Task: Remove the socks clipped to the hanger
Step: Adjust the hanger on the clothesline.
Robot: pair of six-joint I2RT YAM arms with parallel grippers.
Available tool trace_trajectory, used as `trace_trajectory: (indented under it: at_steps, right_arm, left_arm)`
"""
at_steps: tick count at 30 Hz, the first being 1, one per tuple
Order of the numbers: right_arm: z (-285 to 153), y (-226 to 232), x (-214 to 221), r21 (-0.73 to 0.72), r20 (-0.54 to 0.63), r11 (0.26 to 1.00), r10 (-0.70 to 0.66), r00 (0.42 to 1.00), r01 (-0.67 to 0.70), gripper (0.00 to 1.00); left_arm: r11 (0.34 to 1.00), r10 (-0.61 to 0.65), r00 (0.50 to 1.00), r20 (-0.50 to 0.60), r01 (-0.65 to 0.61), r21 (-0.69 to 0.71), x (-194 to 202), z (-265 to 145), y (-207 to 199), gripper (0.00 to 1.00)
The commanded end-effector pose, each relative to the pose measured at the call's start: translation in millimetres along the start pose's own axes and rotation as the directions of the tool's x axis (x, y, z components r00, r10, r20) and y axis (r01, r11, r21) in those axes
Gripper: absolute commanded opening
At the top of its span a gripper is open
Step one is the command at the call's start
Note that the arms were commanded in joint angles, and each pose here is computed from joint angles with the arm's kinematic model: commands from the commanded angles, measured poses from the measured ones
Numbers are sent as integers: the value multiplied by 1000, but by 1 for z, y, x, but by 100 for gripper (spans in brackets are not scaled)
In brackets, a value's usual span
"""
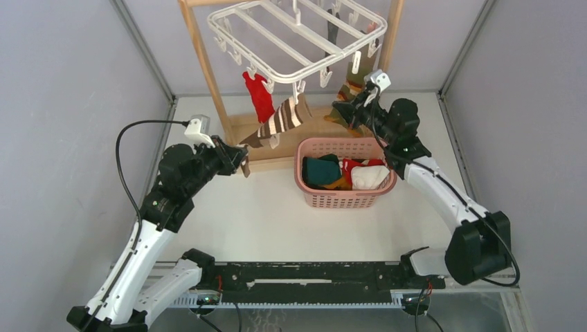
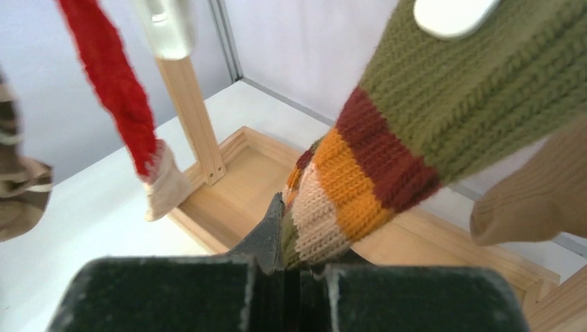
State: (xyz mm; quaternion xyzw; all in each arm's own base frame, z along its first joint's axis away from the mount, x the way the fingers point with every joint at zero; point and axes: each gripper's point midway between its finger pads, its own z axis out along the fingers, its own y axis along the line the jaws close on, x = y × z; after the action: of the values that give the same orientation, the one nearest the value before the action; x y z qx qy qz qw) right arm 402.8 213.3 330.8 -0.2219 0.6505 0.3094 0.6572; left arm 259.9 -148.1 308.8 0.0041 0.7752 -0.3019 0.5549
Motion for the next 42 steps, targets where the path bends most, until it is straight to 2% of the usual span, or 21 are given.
trace_trajectory:
  at_steps: [1, 4, 7, 12, 21, 31, 42]
  right_arm:
    - [-16, 27, -11, 31, 8, 994, -105, 994, 104, 0]
    - [-25, 50, -12, 19, 14, 992, -124, 992, 124, 0]
    - [-33, 70, -13, 7, 20, 991, -136, 991, 136, 0]
    - [-40, 107, -21, -30, 41, 987, -157, 987, 158, 0]
    - [-31, 157, -28, -107, 68, 982, -148, 987, 155, 0]
    - [14, 214, -21, -218, 47, 966, -134, 990, 141, 0]
    - [45, 246, -27, -277, 35, 956, -92, 995, 98, 0]
  left_arm:
    - [1000, 17, 998, 52, -17, -5, -20, -6, -4, 18]
    - [1000, 15, 999, 49, -14, -17, -19, -7, -1, 26]
    - [1000, 15, 999, 49, -14, -24, -18, -10, 0, 40]
    - [1000, 12, 999, 52, -11, -23, -17, -17, 0, 57]
    - [1000, 6, 999, 54, -6, 15, -14, -29, -7, 61]
    - [988, 1, 999, 40, -7, 154, 0, -31, -26, 70]
    - [979, -27, 999, 33, 20, 202, 10, -16, -30, 72]
